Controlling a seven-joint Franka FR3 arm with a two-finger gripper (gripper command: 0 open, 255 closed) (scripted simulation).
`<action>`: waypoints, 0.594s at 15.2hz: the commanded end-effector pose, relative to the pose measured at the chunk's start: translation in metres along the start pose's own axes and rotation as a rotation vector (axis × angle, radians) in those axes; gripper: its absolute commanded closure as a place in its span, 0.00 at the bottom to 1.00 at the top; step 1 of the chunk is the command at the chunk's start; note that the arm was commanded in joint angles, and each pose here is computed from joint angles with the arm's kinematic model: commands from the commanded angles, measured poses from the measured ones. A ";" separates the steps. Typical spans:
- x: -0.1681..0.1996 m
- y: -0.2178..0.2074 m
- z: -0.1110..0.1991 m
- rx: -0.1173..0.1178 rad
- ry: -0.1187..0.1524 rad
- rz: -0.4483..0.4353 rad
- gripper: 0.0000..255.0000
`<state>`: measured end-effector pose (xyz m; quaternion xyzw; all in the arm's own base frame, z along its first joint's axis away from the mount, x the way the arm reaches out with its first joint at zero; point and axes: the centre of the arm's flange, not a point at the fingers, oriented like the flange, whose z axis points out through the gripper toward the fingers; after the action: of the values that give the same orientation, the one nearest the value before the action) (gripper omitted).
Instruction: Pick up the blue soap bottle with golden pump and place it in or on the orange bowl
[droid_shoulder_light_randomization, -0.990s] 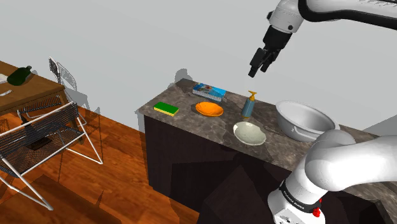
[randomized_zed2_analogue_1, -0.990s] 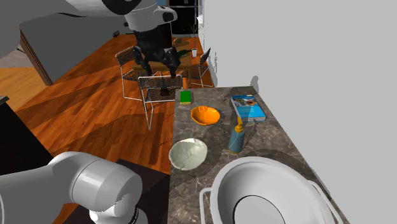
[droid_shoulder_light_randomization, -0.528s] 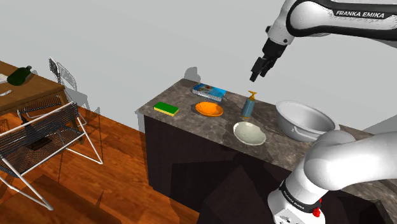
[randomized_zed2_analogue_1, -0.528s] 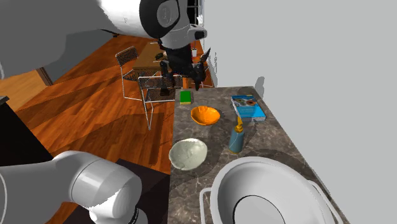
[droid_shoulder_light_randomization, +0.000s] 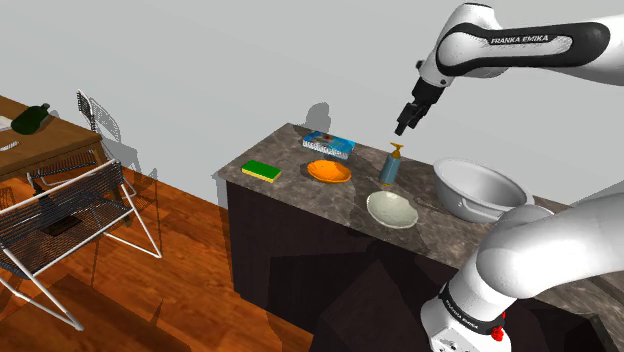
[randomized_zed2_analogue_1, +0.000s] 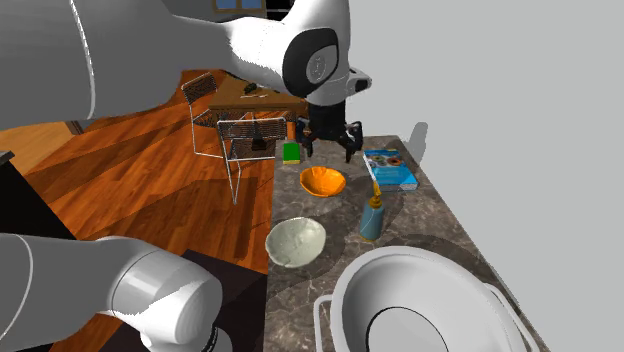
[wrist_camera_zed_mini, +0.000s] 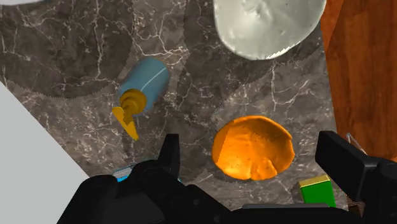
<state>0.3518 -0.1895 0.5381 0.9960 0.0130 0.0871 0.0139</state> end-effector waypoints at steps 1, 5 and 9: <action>0.003 0.023 0.019 0.002 -0.001 -0.004 0.00; 0.010 0.067 0.049 0.008 -0.003 -0.010 0.00; 0.017 0.110 0.080 0.014 -0.004 -0.016 0.00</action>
<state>0.3841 -0.2898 0.4741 0.9962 0.0201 0.0850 0.0074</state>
